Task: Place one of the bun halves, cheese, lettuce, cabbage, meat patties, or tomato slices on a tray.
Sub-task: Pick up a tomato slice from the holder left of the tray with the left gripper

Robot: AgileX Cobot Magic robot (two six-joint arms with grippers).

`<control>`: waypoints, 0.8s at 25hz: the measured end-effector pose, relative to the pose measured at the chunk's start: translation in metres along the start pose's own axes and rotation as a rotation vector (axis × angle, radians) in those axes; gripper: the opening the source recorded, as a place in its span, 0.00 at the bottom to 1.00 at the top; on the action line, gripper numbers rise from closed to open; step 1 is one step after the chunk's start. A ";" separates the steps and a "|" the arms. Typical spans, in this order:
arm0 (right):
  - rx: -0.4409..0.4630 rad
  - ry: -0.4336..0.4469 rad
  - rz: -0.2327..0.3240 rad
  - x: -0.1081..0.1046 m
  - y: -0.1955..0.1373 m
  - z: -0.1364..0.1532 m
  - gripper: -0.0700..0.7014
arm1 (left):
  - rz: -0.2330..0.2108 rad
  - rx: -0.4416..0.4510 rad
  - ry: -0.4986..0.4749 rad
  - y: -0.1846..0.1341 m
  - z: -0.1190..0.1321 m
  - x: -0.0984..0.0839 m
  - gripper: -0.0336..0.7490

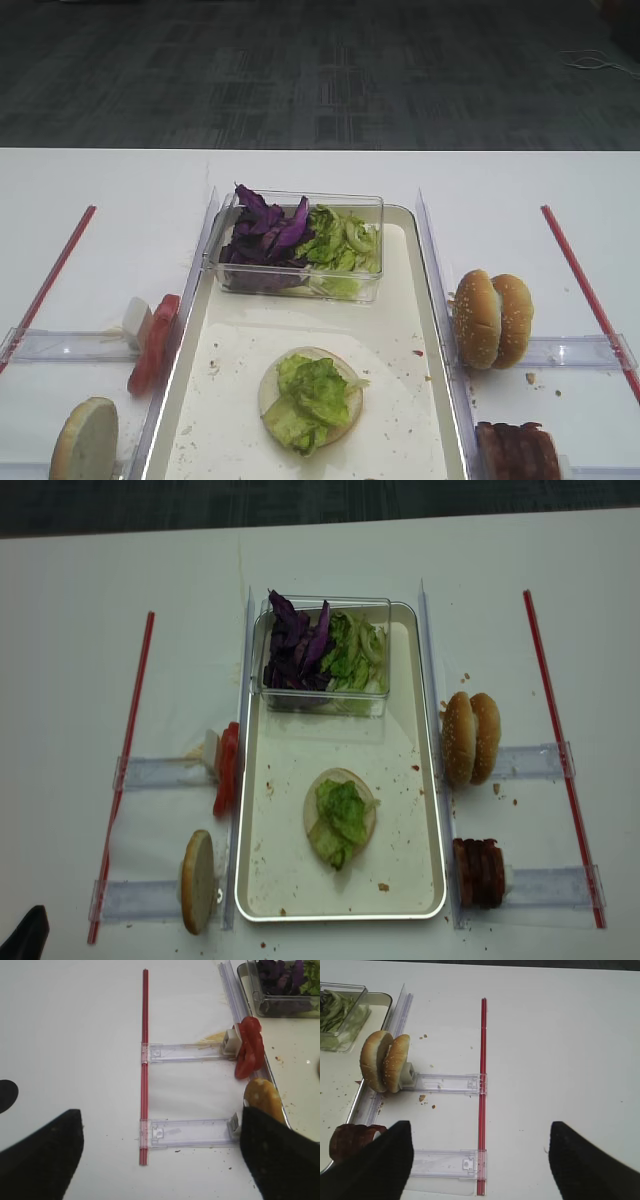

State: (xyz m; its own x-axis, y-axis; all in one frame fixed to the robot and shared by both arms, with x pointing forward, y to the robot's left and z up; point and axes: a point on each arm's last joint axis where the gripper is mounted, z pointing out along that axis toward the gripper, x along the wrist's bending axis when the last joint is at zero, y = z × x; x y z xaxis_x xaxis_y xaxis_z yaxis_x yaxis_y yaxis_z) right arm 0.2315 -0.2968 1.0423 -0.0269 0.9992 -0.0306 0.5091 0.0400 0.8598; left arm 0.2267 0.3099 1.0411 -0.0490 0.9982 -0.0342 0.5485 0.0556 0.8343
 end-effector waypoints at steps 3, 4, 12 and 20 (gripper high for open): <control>0.000 0.000 0.000 0.000 0.000 0.000 0.86 | 0.000 0.000 0.000 0.000 0.000 0.000 0.83; 0.000 0.000 0.000 0.000 0.000 0.000 0.86 | 0.000 0.000 0.000 0.000 0.000 0.000 0.83; 0.000 0.000 0.000 0.000 0.000 0.000 0.86 | 0.000 0.000 0.000 0.000 0.000 0.000 0.83; 0.000 0.000 0.000 0.000 0.000 0.000 0.86 | 0.000 0.000 0.000 0.000 0.000 0.000 0.83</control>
State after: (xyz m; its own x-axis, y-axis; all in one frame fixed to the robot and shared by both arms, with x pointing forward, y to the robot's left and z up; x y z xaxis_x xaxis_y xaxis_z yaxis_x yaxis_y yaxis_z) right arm 0.2315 -0.2968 1.0423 -0.0269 0.9992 -0.0306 0.5091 0.0400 0.8598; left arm 0.2267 0.3099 1.0411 -0.0490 0.9982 -0.0342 0.5485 0.0556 0.8343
